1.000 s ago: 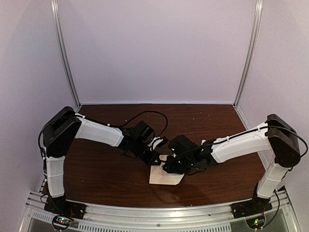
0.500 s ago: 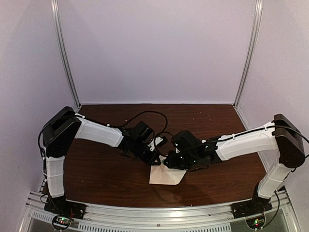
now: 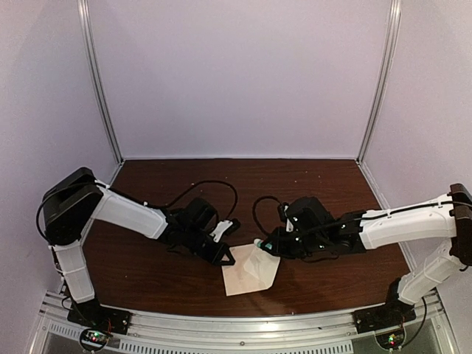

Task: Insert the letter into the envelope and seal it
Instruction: Apply the solid glue to the envelope.

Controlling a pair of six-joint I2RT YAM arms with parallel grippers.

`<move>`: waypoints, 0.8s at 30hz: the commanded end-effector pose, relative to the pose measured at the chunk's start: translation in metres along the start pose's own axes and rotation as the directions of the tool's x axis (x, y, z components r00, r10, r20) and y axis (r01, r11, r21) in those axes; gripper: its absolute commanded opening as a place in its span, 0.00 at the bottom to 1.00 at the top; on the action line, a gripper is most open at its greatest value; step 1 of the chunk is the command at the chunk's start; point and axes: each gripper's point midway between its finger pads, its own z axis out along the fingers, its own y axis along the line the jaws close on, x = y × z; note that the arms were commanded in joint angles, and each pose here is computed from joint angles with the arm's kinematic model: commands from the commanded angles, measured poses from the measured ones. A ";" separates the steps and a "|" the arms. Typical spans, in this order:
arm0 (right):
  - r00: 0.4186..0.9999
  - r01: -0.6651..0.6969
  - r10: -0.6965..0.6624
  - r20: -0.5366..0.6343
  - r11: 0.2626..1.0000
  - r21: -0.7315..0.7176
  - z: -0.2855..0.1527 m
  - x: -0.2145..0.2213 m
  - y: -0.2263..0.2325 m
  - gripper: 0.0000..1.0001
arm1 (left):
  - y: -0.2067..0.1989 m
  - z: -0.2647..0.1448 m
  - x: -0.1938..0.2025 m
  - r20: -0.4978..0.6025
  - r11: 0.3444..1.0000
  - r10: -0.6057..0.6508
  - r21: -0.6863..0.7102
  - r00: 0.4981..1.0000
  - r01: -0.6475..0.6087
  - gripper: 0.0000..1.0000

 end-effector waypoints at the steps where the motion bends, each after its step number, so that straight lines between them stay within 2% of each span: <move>1: 0.997 0.020 -0.027 -0.072 0.995 -0.097 -0.004 0.015 0.017 0.00 | -0.024 -0.026 -0.021 0.102 0.999 -0.021 0.042 0.995 0.017 0.00; 5: 0.989 0.048 -0.063 -0.132 0.992 -0.117 -0.003 0.034 0.024 0.00 | -0.023 -0.036 -0.030 0.133 1.000 -0.021 0.001 0.991 0.021 0.00; 13: 0.972 0.083 -0.108 -0.209 0.989 -0.123 0.014 0.060 0.034 0.00 | -0.008 -0.016 -0.025 0.119 0.999 -0.047 -0.022 0.992 0.050 0.00; 24: 0.967 0.087 -0.102 -0.234 0.993 -0.075 0.029 0.067 0.029 0.00 | 0.010 -0.004 -0.009 0.087 0.997 -0.025 -0.071 0.996 0.032 0.00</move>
